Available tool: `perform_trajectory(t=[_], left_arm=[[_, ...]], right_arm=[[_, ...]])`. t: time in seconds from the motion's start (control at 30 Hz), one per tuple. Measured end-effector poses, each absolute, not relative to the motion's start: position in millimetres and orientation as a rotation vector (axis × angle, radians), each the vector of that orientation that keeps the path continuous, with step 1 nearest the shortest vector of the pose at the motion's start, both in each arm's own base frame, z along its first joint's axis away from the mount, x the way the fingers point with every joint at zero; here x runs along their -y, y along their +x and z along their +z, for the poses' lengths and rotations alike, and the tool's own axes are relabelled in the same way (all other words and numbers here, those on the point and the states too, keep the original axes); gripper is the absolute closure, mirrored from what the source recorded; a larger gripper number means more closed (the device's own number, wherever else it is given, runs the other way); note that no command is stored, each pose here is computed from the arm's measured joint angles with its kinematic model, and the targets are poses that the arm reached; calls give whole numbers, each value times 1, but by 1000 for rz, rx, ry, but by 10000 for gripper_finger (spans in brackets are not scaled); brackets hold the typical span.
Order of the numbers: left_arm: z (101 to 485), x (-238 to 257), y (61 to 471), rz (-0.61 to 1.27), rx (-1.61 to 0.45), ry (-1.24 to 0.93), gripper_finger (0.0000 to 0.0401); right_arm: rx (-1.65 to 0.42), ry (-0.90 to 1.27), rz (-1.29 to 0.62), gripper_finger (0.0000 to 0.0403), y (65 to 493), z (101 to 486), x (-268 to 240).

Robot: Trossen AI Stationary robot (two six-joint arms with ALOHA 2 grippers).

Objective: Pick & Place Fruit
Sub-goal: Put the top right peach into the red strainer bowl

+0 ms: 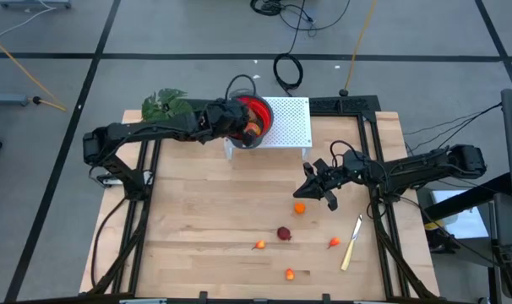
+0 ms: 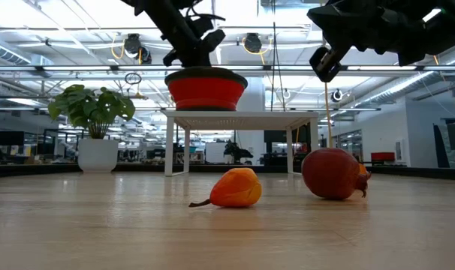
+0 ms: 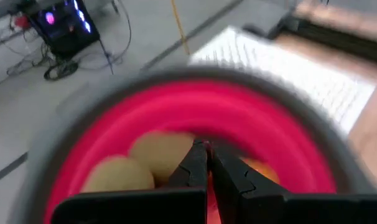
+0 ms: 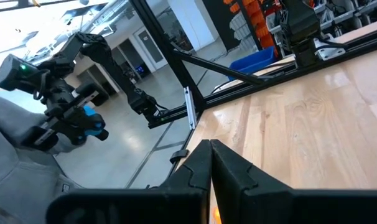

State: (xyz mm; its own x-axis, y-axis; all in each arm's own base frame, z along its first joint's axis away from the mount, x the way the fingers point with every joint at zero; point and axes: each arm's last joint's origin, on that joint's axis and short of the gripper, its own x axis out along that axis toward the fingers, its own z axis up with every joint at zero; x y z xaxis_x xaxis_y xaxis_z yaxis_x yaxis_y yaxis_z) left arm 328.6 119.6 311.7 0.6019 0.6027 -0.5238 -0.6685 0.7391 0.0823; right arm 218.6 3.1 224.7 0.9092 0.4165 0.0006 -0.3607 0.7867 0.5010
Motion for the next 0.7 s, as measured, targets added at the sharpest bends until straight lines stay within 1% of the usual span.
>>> perform_trajectory(t=[0.47, 0.7], left_arm=[[311, -123, 326, 780, -562, -143, 401], [311, -132, 322, 809, -554, -157, 401]], right_arm=[[-115, 528, 419, 401, 219, 225, -3], [-115, 527, 419, 401, 219, 225, -3]])
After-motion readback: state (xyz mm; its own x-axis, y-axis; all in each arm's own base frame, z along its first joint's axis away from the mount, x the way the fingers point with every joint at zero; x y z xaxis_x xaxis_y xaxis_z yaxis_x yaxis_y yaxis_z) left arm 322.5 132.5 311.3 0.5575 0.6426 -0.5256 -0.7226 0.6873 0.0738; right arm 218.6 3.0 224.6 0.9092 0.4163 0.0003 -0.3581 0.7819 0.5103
